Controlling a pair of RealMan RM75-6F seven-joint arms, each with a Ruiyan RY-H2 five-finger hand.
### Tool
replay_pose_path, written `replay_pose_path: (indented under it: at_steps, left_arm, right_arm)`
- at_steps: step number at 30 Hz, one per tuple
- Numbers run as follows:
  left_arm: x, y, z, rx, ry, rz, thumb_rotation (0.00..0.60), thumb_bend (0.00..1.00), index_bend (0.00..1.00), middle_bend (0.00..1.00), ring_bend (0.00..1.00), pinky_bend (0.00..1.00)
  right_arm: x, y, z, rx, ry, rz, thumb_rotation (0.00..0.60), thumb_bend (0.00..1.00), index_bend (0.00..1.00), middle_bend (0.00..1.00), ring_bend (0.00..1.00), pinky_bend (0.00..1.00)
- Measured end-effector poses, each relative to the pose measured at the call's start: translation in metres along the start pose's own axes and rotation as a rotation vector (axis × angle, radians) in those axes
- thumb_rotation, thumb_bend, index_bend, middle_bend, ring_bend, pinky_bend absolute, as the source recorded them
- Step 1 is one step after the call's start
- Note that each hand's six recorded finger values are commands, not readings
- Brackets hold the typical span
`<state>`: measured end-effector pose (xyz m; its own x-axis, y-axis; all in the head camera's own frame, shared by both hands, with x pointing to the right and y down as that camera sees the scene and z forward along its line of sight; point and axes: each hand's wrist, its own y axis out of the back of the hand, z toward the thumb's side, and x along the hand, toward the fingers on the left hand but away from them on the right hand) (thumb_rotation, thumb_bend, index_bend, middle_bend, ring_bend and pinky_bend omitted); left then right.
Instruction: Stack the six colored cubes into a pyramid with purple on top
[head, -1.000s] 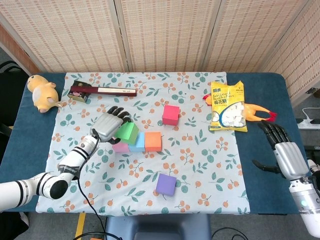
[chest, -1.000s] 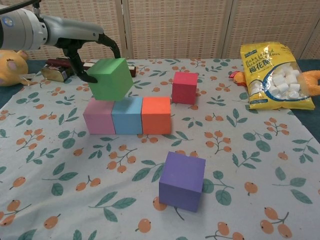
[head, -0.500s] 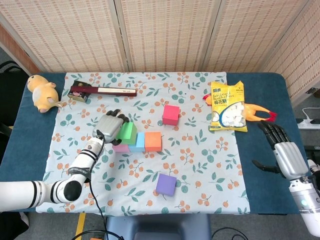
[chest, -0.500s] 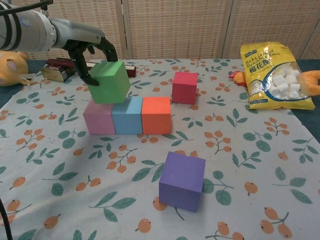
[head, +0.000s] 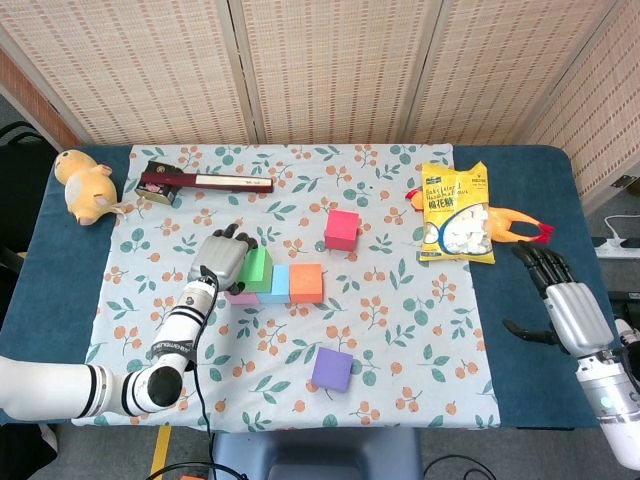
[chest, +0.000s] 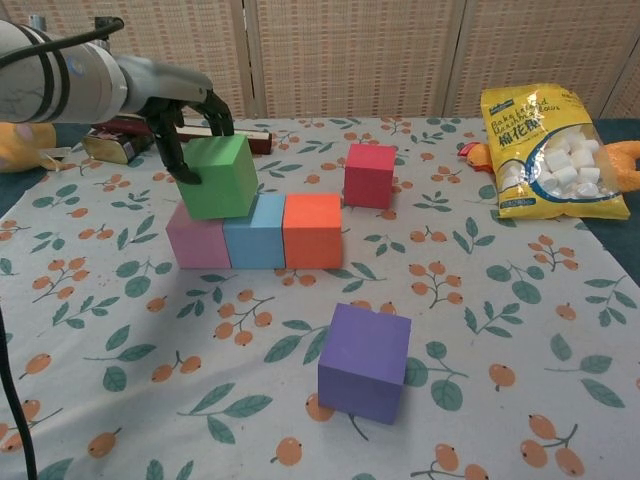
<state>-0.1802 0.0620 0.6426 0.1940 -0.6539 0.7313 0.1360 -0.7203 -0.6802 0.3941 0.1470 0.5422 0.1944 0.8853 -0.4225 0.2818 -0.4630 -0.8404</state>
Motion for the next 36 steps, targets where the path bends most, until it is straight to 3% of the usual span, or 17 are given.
replay_pose_path:
  at_steps: [36]
  left_arm:
    - [-0.0018,-0.0084,0.0040,0.031,0.045,0.002,0.600,0.29,0.64,0.19,0.05,0.23]
  right_arm:
    - [0.0007,0.0010,-0.0019,-0.005,0.003,0.001,0.600,0.00,0.00,0.00,0.00,0.00]
